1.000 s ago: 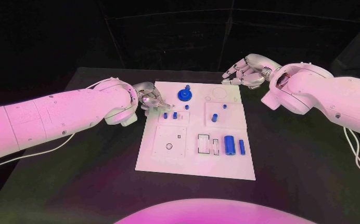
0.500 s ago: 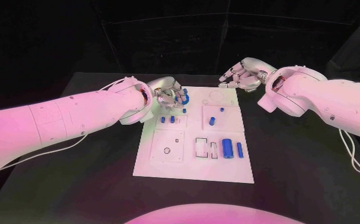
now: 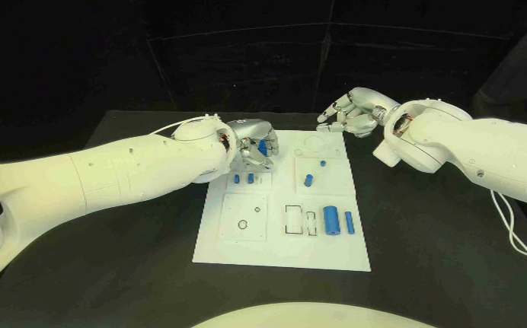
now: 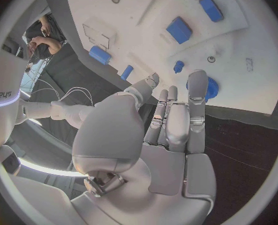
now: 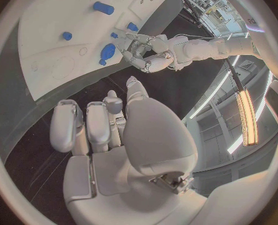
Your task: Assemble the parts on the task board
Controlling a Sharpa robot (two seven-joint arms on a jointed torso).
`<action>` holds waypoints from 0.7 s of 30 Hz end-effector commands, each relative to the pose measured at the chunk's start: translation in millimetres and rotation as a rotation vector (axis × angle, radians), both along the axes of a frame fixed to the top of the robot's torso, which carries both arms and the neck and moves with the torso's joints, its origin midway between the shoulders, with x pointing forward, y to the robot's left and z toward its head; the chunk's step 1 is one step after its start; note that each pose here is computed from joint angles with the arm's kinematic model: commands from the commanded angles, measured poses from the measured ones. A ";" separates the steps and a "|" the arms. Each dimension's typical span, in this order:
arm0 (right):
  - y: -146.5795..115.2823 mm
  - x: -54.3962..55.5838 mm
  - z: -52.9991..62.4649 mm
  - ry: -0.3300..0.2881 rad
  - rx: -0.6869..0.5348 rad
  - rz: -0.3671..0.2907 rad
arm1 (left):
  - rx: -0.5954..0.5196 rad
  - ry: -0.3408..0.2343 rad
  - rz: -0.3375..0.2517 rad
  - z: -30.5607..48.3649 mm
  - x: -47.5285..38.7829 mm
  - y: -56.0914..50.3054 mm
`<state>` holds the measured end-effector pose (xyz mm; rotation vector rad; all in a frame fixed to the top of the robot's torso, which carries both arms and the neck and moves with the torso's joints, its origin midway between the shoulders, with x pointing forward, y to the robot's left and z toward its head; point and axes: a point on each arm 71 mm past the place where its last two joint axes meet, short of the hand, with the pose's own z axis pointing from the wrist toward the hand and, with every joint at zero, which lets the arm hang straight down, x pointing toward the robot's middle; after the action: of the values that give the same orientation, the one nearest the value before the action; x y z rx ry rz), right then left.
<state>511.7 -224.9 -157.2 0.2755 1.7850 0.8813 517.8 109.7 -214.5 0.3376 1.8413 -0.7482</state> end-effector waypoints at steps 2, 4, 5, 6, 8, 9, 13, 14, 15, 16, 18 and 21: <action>1.0 0.5 1.9 -0.012 0.006 0.000 | 0.115 -0.056 -0.033 -3.9 4.1 -4.2; 1.2 0.5 1.9 -0.013 0.006 0.000 | 0.125 -0.063 -0.028 -5.0 6.5 -5.1; 1.3 0.5 2.0 -0.013 0.006 0.000 | 0.128 -0.065 -0.026 -5.3 7.4 -5.5; 1.4 0.5 2.0 -0.013 0.005 0.001 | 0.133 -0.065 -0.026 -5.8 8.3 -6.0; 1.9 0.5 2.0 -0.013 0.005 0.002 | 0.140 -0.062 -0.028 -6.8 9.4 -7.5; 2.1 0.5 1.9 -0.013 0.005 0.002 | 0.143 -0.060 -0.030 -7.2 9.6 -8.1; 3.3 0.7 1.9 -0.014 0.005 0.005 | 0.163 -0.040 -0.042 -9.7 9.3 -12.2; 3.5 0.7 1.9 -0.014 0.005 0.005 | 0.167 -0.035 -0.044 -10.4 9.3 -13.0; 3.6 0.7 1.9 -0.014 0.005 0.005 | 0.169 -0.034 -0.044 -10.6 9.3 -13.2; 3.8 0.8 1.8 -0.014 0.005 0.006 | 0.172 -0.030 -0.045 -11.3 9.5 -13.5; 4.2 0.8 1.8 -0.014 0.005 0.007 | 0.181 -0.022 -0.044 -12.7 9.9 -13.7; 4.6 0.9 1.7 -0.013 0.005 0.008 | 0.191 -0.012 -0.043 -14.4 10.3 -13.2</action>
<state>512.3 -221.2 -157.3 0.2708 1.7846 0.8858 528.2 95.9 -226.6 0.4800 1.8711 -0.6239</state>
